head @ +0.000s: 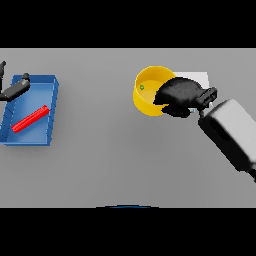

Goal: Pick up the red beaker and tilt it to pour out 1 green nut into yellow bowl. Pick up the yellow bowl and place it on the metallic measuring scale.

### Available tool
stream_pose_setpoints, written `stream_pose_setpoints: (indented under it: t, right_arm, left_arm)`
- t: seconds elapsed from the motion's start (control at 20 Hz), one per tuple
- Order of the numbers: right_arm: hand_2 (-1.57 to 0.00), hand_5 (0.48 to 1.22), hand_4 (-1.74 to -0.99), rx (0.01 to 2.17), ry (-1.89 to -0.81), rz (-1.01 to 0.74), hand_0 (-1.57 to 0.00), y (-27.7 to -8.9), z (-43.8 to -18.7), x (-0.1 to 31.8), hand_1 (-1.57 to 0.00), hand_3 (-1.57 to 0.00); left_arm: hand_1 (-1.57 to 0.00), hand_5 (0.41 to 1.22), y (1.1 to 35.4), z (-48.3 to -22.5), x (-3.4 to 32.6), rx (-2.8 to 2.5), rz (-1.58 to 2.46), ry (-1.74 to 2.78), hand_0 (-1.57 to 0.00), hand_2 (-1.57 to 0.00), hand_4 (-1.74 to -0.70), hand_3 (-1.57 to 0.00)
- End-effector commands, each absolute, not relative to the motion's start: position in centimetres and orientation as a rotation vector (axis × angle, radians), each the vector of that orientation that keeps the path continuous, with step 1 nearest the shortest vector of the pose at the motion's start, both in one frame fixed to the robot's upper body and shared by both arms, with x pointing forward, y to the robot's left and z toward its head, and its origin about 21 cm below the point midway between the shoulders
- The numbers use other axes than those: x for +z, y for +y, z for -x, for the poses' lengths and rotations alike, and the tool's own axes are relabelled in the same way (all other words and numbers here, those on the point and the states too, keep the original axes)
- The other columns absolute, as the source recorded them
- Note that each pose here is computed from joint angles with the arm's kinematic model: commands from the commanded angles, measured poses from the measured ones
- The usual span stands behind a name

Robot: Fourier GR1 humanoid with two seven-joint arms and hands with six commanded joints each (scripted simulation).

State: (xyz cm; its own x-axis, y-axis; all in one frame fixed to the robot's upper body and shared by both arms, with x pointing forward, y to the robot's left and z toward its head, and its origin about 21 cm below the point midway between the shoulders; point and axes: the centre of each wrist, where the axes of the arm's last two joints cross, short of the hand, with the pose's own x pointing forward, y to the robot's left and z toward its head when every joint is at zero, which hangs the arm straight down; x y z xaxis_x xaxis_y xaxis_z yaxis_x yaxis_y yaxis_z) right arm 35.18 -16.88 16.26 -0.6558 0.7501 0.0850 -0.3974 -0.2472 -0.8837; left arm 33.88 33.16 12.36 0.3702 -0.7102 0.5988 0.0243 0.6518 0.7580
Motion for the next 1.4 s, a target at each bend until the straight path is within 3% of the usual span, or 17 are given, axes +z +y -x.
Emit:
stream_pose_setpoints:
  t: [0.0,0.25,0.55,0.7,1.15,1.35]
  right_arm:
    - [-1.57,1.221,-1.72,1.948,-1.237,0.493,-1.57,-17.3,-35.6,16.1,-1.57,-1.33]
    - [-1.57,1.221,-1.72,1.846,-1.212,0.62,-1.57,-20.3,-38.3,16.3,-1.57,-1.23]
    - [-1.57,1.221,-1.72,1.706,-1.155,0.641,-1.57,-24.2,-40.5,14.5,-1.57,-1.17]
    - [-1.57,1.221,-1.722,1.669,-1.124,0.669,-1.57,-25.4,-41.4,13.7,-1.57,-1.21]
    - [-1.56,1.221,-1.727,1.609,-1.07,0.688,-1.57,-26.9,-43.0,9.9,-1.52,-1.48]
    - [-1.57,1.221,-1.724,1.597,-1.062,0.68,-1.57,-27.1,-43.0,8.7,-1.46,-1.5]
  left_arm:
    - [0.0,0.741,33.1,-33.9,12.2,-0.53,-0.738,-1.1,0.0,0.0,-0.81,0.0]
    - [0.0,0.739,32.9,-33.6,12.9,-0.53,-0.769,-1.086,0.0,0.0,-0.81,0.0]
    - [0.0,0.773,32.5,-33.3,13.1,-0.524,-0.757,-1.066,0.0,0.0,-0.83,0.0]
    - [0.0,0.765,32.9,-33.2,12.7,-0.513,-0.766,-1.053,0.0,0.0,-0.82,0.0]
    - [0.0,0.733,32.9,-33.5,13.0,-0.521,-0.766,-1.051,0.0,0.0,-0.8,0.0]
    - [0.0,0.734,33.3,-33.5,13.0,-0.509,-0.767,-1.052,0.0,0.0,-0.81,0.0]
